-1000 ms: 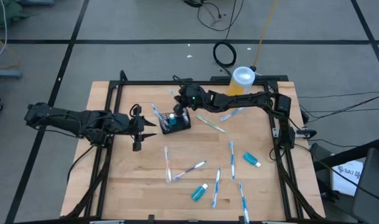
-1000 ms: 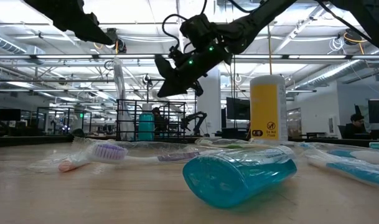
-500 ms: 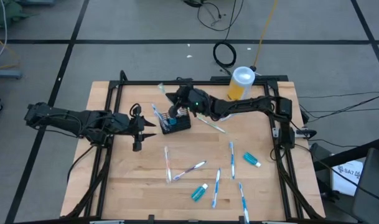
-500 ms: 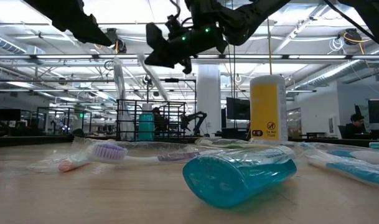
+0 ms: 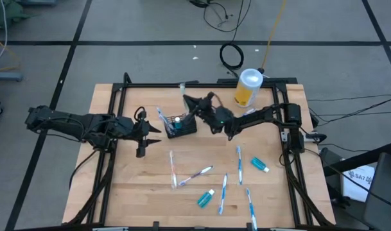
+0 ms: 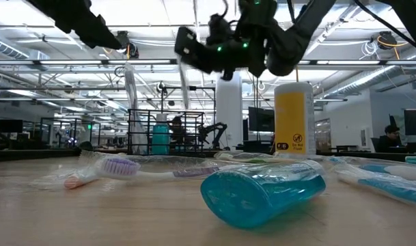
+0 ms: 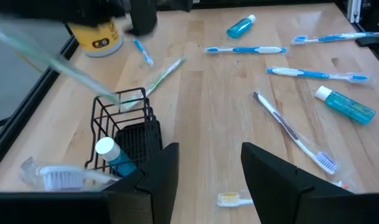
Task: Pick & Place toothbrushing station
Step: Put the green toothbrush into the black mesh organizer
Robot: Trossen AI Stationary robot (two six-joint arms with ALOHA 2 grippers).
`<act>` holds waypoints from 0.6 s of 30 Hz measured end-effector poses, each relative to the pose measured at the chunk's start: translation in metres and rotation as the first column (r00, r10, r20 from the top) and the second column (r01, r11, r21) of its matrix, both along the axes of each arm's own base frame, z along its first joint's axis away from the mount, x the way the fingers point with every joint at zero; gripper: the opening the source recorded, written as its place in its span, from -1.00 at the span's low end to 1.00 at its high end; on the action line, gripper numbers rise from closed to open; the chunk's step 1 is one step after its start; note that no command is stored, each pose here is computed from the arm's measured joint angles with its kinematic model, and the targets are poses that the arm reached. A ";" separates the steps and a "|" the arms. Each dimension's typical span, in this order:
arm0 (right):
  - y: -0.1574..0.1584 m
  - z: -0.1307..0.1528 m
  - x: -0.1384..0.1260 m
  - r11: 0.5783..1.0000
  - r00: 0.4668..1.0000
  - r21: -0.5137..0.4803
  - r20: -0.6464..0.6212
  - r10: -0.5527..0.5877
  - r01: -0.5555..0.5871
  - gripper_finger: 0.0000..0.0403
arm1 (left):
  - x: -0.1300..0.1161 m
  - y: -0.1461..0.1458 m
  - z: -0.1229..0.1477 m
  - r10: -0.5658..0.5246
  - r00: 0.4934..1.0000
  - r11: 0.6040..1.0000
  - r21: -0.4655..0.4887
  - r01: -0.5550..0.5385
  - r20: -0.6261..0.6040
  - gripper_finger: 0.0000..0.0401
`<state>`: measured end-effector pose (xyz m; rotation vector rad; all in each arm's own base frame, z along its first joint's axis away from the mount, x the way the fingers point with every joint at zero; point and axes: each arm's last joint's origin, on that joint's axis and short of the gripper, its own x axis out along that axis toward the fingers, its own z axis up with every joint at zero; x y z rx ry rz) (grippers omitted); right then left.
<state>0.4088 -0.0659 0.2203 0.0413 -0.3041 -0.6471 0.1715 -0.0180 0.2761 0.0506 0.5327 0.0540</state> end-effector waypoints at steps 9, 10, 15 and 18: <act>-0.002 0.008 -0.002 0.989 0.998 -0.140 -0.028 -0.056 0.052 -1.00 | 0.001 0.000 0.001 -0.002 1.000 1.000 0.003 0.002 0.011 -0.12; -0.003 0.007 -0.001 0.989 0.997 -0.138 -0.045 -0.060 0.054 -1.00 | 0.001 0.000 0.001 -0.003 1.000 1.000 0.006 0.003 0.011 -0.12; -0.008 0.005 -0.001 0.989 0.996 -0.135 -0.060 -0.069 0.060 -1.00 | 0.001 0.000 0.001 -0.024 1.000 0.999 0.045 0.024 0.008 -0.12; -0.010 0.001 0.000 0.994 0.995 -0.098 -0.079 -0.059 0.051 -1.00 | 0.001 0.000 0.001 -0.024 1.000 0.999 0.045 0.024 0.010 -0.12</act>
